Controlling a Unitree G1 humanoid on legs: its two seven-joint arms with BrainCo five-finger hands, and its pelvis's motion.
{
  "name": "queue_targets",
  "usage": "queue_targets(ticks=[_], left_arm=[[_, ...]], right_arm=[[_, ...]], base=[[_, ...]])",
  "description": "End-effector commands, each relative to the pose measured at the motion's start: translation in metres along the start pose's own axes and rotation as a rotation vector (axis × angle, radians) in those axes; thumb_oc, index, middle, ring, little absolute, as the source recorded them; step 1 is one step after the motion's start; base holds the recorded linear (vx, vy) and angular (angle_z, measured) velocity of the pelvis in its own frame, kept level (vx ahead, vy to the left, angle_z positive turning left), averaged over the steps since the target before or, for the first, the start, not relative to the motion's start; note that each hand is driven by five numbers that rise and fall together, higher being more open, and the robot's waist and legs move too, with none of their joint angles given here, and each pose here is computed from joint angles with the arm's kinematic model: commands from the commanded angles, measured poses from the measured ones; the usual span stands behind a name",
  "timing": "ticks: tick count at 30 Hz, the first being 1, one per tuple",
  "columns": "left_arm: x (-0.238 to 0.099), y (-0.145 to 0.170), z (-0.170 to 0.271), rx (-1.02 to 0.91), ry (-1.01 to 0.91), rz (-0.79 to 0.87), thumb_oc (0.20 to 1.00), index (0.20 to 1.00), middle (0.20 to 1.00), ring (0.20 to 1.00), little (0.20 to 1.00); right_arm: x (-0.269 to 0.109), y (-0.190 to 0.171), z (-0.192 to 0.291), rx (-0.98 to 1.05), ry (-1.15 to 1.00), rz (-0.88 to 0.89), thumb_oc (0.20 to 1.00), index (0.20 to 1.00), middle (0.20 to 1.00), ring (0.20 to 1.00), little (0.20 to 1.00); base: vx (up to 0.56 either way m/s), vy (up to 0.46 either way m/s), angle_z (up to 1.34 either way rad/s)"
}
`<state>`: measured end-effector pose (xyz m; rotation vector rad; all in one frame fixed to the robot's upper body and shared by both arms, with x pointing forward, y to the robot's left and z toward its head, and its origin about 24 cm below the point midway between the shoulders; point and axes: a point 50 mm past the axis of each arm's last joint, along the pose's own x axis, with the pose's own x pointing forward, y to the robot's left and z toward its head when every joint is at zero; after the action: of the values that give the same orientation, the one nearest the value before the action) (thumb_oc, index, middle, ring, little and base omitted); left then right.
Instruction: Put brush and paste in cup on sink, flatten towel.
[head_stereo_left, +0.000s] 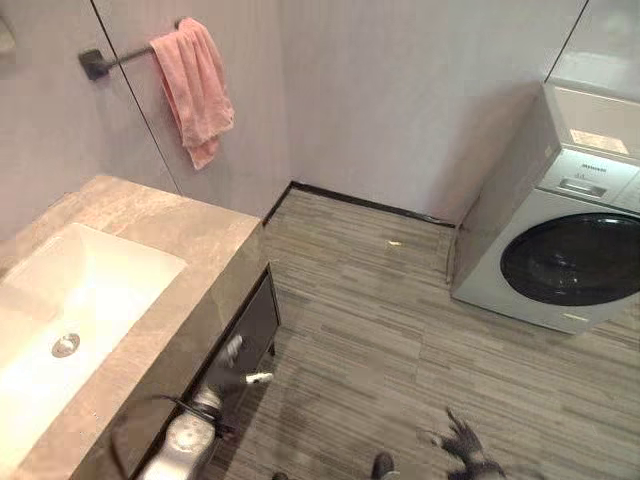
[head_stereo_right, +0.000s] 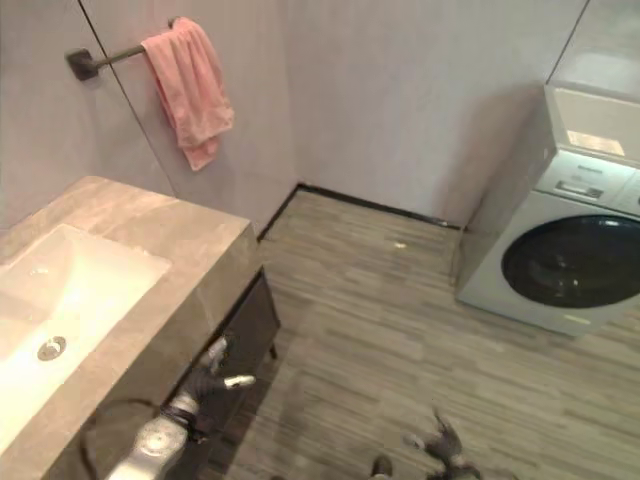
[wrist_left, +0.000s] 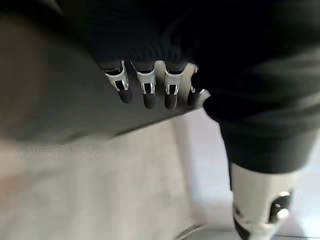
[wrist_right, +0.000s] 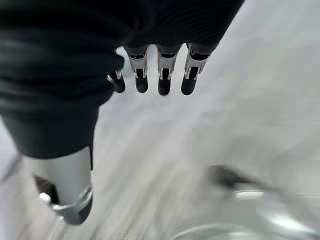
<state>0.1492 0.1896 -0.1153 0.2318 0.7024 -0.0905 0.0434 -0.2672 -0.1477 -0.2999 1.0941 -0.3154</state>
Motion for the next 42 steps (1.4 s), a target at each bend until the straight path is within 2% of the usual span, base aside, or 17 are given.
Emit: queue_targets(ticks=[1, 5, 8, 11, 16, 23, 35, 42], left_arm=[[0.001, 0.026, 0.065, 0.010, -0.255, -0.016, 1.000, 1.000, 1.000, 1.000, 1.000], [0.010, 0.025, 0.075, -0.029, -0.260, 0.003, 1.000, 1.000, 1.000, 1.000, 1.000], [0.013, 0.022, 0.069, -0.087, -0.232, 0.006, 1.000, 1.000, 1.000, 1.000, 1.000], [0.015, 0.020, 0.058, -0.093, -0.182, 0.005, 1.000, 1.000, 1.000, 1.000, 1.000], [0.016, 0.035, 0.070, -0.081, -0.215, 0.061, 1.000, 1.000, 1.000, 1.000, 1.000], [0.026, 0.035, 0.070, -0.095, -0.175, 0.130, 1.000, 1.000, 1.000, 1.000, 1.000], [0.039, 0.028, 0.077, -0.173, -0.148, 0.160, 1.000, 1.000, 1.000, 1.000, 1.000], [0.038, 0.025, 0.079, -0.234, -0.180, 0.161, 1.000, 1.000, 1.000, 1.000, 1.000]], right_arm=[[0.010, 0.010, 0.052, 0.232, -0.143, 0.094, 1.000, 1.000, 1.000, 1.000, 1.000], [0.012, 0.008, 0.061, 0.335, -0.160, 0.131, 1.000, 1.000, 1.000, 1.000, 1.000], [0.013, 0.006, 0.054, 0.274, -0.124, 0.138, 1.000, 1.000, 1.000, 1.000, 1.000], [0.014, 0.008, 0.052, 0.300, -0.104, 0.132, 1.000, 1.000, 1.000, 1.000, 1.000], [0.015, 0.018, 0.086, 0.297, -0.207, 0.181, 1.000, 1.000, 1.000, 1.000, 1.000], [0.019, 0.015, 0.093, 0.195, -0.211, 0.109, 1.000, 1.000, 1.000, 1.000, 1.000], [0.011, -0.012, 0.137, 0.120, -0.433, 0.045, 1.000, 1.000, 1.000, 1.000, 1.000], [0.014, -0.026, 0.118, 0.045, -0.382, -0.021, 1.000, 1.000, 1.000, 1.000, 1.000]], base=[[0.03, -0.202, -0.11], [-0.11, -0.109, 0.03], [0.02, 0.060, -0.27], [0.06, 0.081, -0.12], [-0.11, 0.036, -0.40], [-0.01, -0.030, 0.01], [0.01, -0.093, -0.05], [0.21, -0.033, 0.29]])
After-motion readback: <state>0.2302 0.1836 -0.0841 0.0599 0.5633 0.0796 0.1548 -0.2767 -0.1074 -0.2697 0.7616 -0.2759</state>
